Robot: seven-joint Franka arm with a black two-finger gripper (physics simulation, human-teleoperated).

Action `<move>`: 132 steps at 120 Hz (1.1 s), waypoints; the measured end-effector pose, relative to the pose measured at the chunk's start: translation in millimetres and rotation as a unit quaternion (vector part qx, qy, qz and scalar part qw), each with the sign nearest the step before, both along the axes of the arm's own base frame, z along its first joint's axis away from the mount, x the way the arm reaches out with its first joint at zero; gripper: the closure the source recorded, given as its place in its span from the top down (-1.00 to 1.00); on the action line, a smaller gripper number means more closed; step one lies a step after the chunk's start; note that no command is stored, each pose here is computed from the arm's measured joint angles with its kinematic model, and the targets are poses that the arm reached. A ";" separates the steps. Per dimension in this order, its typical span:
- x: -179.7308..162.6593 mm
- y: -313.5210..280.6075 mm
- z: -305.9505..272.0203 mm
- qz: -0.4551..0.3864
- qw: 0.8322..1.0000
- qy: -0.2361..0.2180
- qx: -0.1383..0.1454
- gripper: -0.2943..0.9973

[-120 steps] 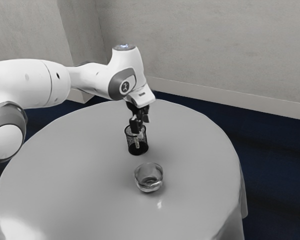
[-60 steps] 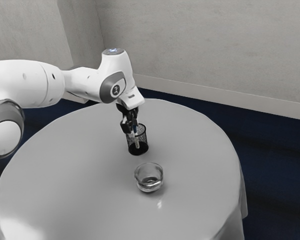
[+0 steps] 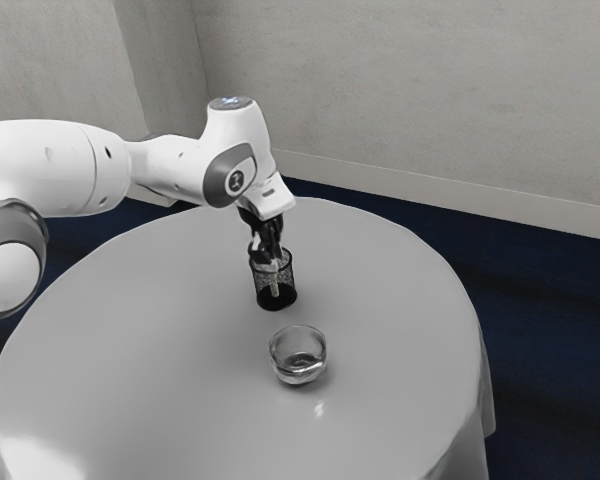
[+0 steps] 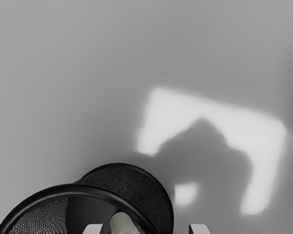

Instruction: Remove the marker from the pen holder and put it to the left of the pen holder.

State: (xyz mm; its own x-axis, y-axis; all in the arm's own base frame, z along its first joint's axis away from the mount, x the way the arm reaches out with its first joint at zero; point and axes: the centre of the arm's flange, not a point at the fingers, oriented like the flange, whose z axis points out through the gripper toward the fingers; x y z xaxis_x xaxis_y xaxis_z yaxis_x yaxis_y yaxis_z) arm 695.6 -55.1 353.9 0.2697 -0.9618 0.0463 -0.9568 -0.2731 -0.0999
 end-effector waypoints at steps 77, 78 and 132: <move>2.5 1.5 10.8 -0.001 1.000 -0.014 0.001 -0.61; 2.4 1.3 12.0 -0.001 1.000 -0.015 0.001 -0.62; -17.7 59.9 127.7 0.026 0.996 -0.062 0.059 -0.67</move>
State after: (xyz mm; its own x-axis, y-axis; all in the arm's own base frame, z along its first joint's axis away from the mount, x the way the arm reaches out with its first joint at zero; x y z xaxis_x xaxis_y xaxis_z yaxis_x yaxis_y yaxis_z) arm 677.8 4.8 481.6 0.3188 -0.9473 -0.0309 -0.9197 -0.3013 -0.2516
